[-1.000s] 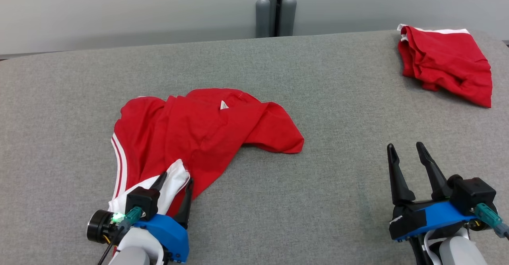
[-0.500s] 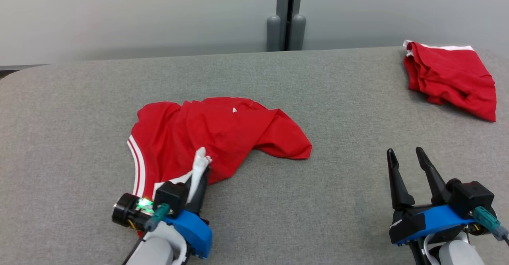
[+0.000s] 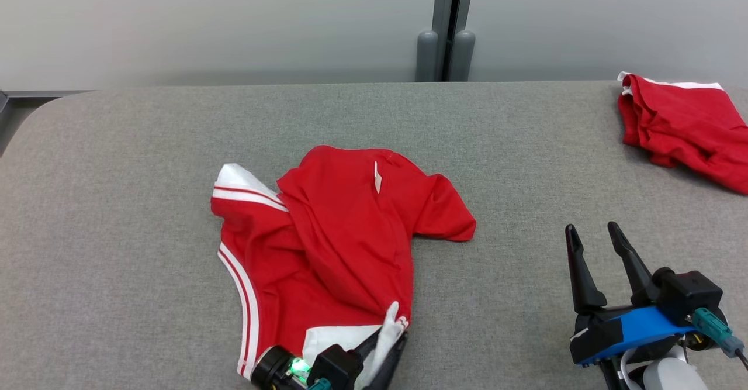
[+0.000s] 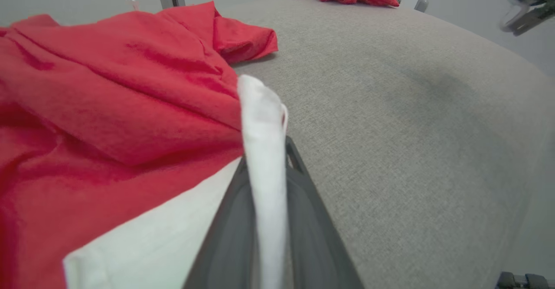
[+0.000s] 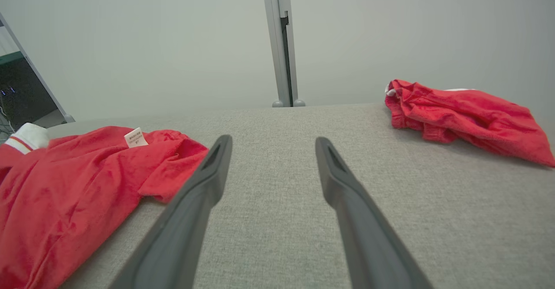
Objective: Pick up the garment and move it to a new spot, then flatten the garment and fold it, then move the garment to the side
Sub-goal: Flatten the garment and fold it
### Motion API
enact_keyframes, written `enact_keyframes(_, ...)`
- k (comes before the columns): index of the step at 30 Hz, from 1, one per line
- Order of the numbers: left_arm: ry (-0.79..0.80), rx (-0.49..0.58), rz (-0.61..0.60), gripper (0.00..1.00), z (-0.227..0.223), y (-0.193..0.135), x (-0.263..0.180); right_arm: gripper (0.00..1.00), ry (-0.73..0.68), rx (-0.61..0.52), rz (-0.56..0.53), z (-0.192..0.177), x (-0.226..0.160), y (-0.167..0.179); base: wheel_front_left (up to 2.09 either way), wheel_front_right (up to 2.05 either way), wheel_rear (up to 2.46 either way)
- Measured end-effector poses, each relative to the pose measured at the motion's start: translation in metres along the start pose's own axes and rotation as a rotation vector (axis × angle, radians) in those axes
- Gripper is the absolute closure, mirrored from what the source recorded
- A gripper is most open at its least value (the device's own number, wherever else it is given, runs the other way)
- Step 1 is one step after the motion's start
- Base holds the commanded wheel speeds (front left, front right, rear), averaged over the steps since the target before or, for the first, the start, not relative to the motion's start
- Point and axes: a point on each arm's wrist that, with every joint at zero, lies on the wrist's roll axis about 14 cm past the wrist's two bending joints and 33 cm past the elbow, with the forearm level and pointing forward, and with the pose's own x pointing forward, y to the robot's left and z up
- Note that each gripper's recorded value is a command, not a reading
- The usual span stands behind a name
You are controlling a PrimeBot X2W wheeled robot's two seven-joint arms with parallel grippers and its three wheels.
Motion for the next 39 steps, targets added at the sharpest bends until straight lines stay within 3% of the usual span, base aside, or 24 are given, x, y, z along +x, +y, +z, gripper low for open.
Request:
enact_keyframes(6, -0.131, 0.013, -0.005, 0.0, 0.04, 0.002, 0.006, 0.0, 0.001, 0.0, -0.001, 0.0, 0.0, 0.0, 0.0, 0.0, 0.0)
enact_keyframes(10, -0.234, 0.041, 0.084, 0.0, 0.076, 0.036, 0.006, 0.0, 0.006, 0.002, -0.014, -0.002, -0.002, -0.004, 0.0, 0.0, 0.0)
enact_keyframes(17, -0.286, 0.08, 0.293, 0.0, 0.101, 0.113, -0.008, 0.0, 0.024, 0.008, -0.04, -0.01, -0.004, -0.012, 0.0, 0.0, 0.0)
enact_keyframes(26, -0.212, 0.04, 0.458, 0.0, 0.079, 0.167, -0.024, 0.0, 0.029, 0.008, -0.061, -0.012, -0.001, -0.02, 0.0, 0.0, 0.0)
enact_keyframes(39, 0.016, -0.088, 0.52, 0.0, 0.0, 0.178, -0.034, 0.0, 0.038, 0.006, -0.061, -0.016, 0.002, -0.021, 0.0, 0.0, 0.0)
